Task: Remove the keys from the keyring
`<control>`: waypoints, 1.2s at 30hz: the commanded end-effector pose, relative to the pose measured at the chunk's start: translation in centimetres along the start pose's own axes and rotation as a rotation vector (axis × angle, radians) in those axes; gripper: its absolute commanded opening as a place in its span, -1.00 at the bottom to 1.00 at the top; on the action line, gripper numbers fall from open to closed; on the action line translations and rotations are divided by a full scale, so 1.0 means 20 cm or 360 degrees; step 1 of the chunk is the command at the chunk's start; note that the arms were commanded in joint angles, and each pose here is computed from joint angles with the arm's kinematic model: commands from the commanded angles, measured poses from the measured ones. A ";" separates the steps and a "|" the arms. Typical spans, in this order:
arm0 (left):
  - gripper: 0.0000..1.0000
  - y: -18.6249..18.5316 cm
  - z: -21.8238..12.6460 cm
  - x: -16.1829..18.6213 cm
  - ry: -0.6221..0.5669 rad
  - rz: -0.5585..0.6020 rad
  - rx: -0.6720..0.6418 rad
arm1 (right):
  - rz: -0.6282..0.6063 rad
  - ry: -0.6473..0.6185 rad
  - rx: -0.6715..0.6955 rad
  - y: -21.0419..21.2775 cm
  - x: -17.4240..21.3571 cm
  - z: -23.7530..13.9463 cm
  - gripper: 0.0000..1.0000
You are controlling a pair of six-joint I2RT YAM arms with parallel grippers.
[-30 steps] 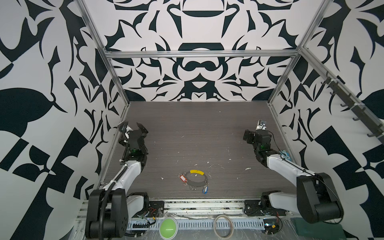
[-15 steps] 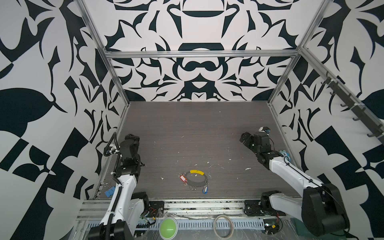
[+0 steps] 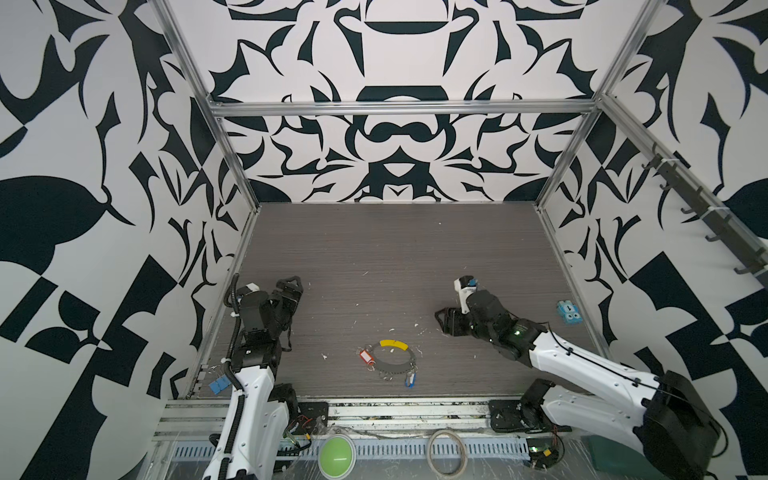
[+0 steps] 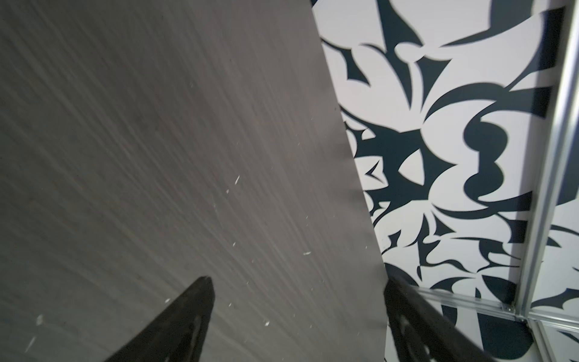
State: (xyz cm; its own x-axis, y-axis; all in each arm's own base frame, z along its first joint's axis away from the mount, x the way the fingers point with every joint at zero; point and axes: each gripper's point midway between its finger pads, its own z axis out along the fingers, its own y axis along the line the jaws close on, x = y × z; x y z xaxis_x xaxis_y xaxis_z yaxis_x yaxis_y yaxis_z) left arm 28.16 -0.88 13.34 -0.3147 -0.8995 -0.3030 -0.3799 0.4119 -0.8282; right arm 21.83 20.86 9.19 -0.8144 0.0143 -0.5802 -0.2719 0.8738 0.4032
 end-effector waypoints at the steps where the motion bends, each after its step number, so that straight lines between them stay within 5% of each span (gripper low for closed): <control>1: 0.78 0.08 0.01 0.12 0.0188 0.0048 -0.0051 | -0.0157 0.0129 -0.0008 0.10 0.13 0.00 0.35; 5: 0.99 0.11 0.04 0.12 0.0190 0.0112 -0.0081 | -0.0310 0.0199 0.0000 0.22 0.25 0.05 0.33; 20: 0.99 0.06 0.02 0.09 0.0097 0.0288 0.0034 | -0.0641 0.0068 0.0099 0.46 0.32 0.08 0.20; 36: 1.00 0.11 0.05 0.11 0.0119 0.0308 0.0012 | -0.0862 0.0194 0.0381 0.41 0.45 0.16 -0.13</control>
State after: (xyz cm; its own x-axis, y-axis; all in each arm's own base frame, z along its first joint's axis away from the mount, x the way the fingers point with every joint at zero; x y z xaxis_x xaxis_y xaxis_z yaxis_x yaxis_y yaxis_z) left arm 27.33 -1.93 10.53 -0.4399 -0.7988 -0.4104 -0.3179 0.5659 -0.7608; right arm 13.27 29.71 3.89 -0.6570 -0.5224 -0.5436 -0.5809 0.8103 -0.0766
